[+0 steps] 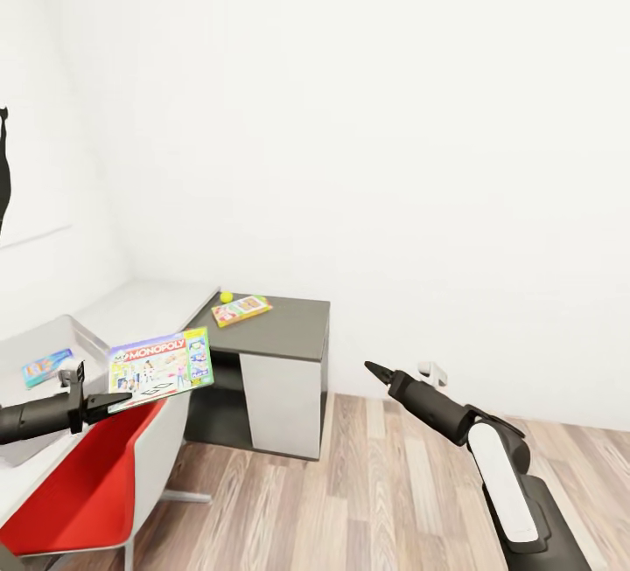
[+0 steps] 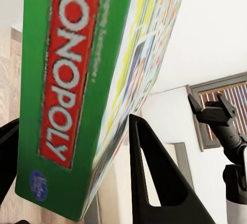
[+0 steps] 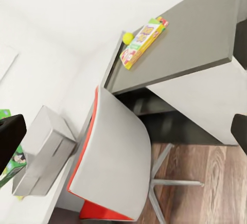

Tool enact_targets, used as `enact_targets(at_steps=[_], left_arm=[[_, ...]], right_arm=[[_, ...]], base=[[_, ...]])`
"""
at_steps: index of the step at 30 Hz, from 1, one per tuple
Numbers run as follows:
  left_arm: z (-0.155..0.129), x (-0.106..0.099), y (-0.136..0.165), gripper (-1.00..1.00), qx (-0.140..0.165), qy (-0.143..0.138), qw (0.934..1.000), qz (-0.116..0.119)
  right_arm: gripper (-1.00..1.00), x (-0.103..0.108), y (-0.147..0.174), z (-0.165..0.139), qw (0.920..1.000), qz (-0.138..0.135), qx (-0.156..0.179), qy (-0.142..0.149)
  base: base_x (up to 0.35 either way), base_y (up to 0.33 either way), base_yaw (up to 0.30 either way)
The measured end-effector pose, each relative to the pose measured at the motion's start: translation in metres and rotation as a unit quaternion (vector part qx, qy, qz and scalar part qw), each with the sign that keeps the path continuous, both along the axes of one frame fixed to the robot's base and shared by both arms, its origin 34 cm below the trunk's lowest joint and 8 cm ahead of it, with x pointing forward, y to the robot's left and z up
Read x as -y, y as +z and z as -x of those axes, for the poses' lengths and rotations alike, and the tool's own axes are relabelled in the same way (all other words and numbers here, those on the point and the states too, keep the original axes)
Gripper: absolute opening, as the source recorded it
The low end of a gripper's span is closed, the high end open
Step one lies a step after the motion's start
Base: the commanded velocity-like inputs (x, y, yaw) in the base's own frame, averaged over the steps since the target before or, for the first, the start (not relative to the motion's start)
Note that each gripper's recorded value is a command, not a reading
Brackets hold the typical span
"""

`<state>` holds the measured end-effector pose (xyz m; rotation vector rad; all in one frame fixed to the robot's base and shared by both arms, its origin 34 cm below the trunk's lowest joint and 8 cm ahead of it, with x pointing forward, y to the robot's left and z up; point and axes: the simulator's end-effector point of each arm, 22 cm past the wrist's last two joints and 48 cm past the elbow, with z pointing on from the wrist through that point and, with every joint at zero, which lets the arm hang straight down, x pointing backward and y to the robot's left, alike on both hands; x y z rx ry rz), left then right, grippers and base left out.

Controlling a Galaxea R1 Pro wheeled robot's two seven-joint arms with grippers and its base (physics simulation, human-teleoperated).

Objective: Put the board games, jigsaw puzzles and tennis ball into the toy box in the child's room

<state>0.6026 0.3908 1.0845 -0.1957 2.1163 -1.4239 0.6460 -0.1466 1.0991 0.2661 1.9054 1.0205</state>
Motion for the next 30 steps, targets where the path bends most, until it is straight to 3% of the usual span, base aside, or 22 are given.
enact_targets(at_steps=[6,13,17,25,30], left_arm=[[0.000,0.000,0.000,-1.00,0.000,0.000,1.0000,0.000],[-0.001,0.000,0.000,-1.00,0.001,0.000,1.0000,0.001],[-0.001,-0.001,0.001,-1.00,0.001,0.001,1.0000,0.001],[-0.001,-0.002,0.002,-1.00,0.003,0.004,1.0000,0.002],[-0.002,-0.004,0.004,-1.00,0.006,0.007,0.9999,0.004]], right_arm=[[1.00,0.000,0.000,0.000,1.0000,0.001,0.000,0.000],[1.00,-0.001,0.001,0.000,1.0000,0.001,0.001,0.001],[1.00,0.001,0.018,0.002,0.9998,0.005,0.019,0.006],[1.00,-0.017,0.027,0.019,0.9978,-0.019,0.013,0.062],[1.00,-0.020,0.029,0.020,0.9973,-0.024,0.015,0.067]], base=[[0.301,0.000,0.001],[0.040,0.000,0.000],[0.003,0.000,0.000],[0.000,0.000,0.000],[0.000,0.000,0.000]])
